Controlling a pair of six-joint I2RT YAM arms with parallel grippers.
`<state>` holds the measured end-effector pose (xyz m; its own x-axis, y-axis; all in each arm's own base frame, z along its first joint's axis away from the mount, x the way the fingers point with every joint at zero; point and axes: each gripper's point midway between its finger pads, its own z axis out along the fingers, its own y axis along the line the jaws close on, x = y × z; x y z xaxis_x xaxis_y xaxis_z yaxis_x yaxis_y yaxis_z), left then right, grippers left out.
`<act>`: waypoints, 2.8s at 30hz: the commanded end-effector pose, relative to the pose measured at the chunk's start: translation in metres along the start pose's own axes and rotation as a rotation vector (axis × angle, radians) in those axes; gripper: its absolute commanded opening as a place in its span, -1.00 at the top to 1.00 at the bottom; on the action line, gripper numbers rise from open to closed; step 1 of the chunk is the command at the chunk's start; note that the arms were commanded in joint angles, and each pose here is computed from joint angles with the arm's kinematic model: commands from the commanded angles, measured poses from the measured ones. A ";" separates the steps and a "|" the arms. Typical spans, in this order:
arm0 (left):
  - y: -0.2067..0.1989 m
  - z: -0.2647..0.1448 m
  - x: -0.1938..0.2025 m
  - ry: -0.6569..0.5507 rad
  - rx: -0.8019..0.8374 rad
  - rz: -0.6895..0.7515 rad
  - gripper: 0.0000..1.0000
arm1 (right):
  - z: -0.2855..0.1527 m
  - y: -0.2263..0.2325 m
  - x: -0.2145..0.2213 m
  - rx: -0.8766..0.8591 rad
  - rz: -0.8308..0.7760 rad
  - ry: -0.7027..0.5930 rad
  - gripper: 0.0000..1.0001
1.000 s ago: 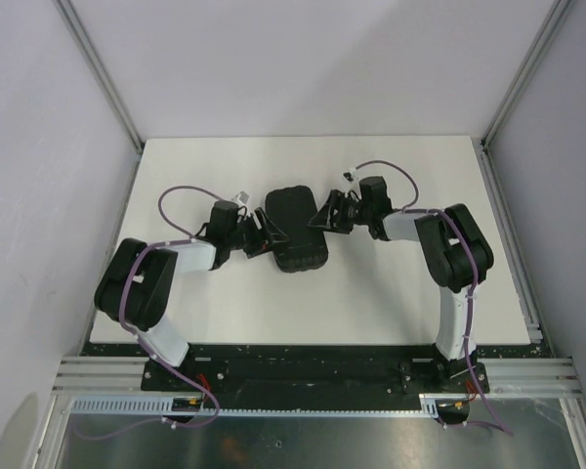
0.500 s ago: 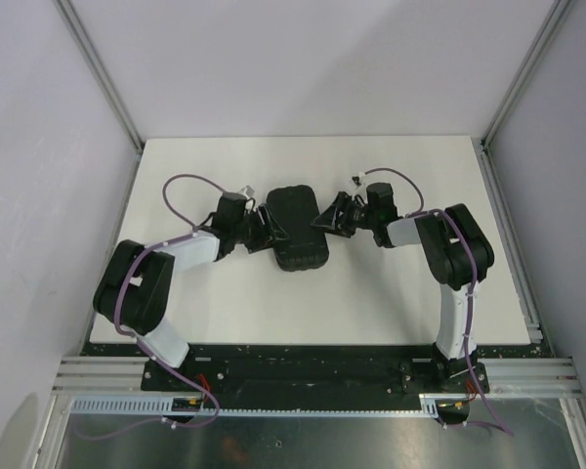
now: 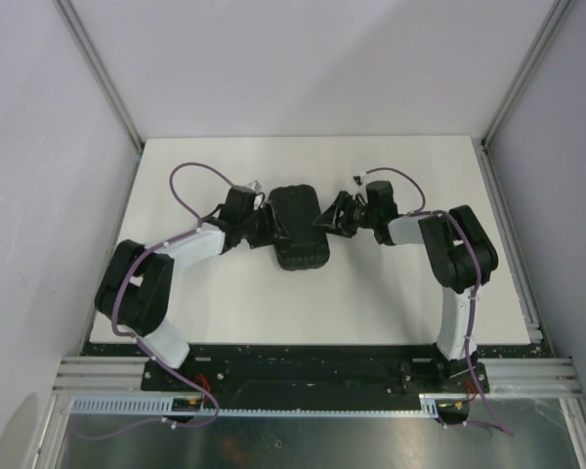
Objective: Pack the tool kit
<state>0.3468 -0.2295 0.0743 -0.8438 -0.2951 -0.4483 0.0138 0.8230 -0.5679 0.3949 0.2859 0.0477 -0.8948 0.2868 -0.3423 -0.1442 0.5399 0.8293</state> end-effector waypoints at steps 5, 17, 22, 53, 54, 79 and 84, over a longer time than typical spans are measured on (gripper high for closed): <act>-0.146 -0.056 -0.066 -0.211 0.415 0.188 -0.04 | -0.027 -0.120 0.120 0.460 0.160 0.286 0.56; -0.142 -0.056 -0.057 -0.195 0.389 0.202 -0.05 | -0.031 -0.118 0.116 0.478 0.139 0.260 0.53; -0.113 -0.055 -0.059 -0.225 0.295 0.175 -0.22 | -0.032 -0.109 0.105 0.468 0.105 0.225 0.45; 0.041 0.010 -0.024 -0.214 0.103 -0.180 -0.58 | -0.035 -0.013 0.009 0.414 -0.273 0.051 -0.54; 0.043 0.011 -0.024 -0.223 0.113 -0.192 -0.52 | -0.035 -0.015 0.009 0.413 -0.268 0.057 -0.53; 0.077 0.004 -0.007 -0.273 0.096 -0.247 -0.25 | -0.039 -0.036 0.019 0.453 -0.227 0.122 -0.39; 0.082 0.013 -0.005 -0.270 0.091 -0.274 -0.05 | -0.038 -0.040 0.023 0.459 -0.217 0.138 -0.37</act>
<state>0.3545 -0.1725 0.0315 -0.6689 -0.6071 -0.4290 -0.1072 0.6498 -0.7525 0.3851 0.2622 0.0668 -0.8611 0.0962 -0.4993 -0.2206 0.8140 0.5374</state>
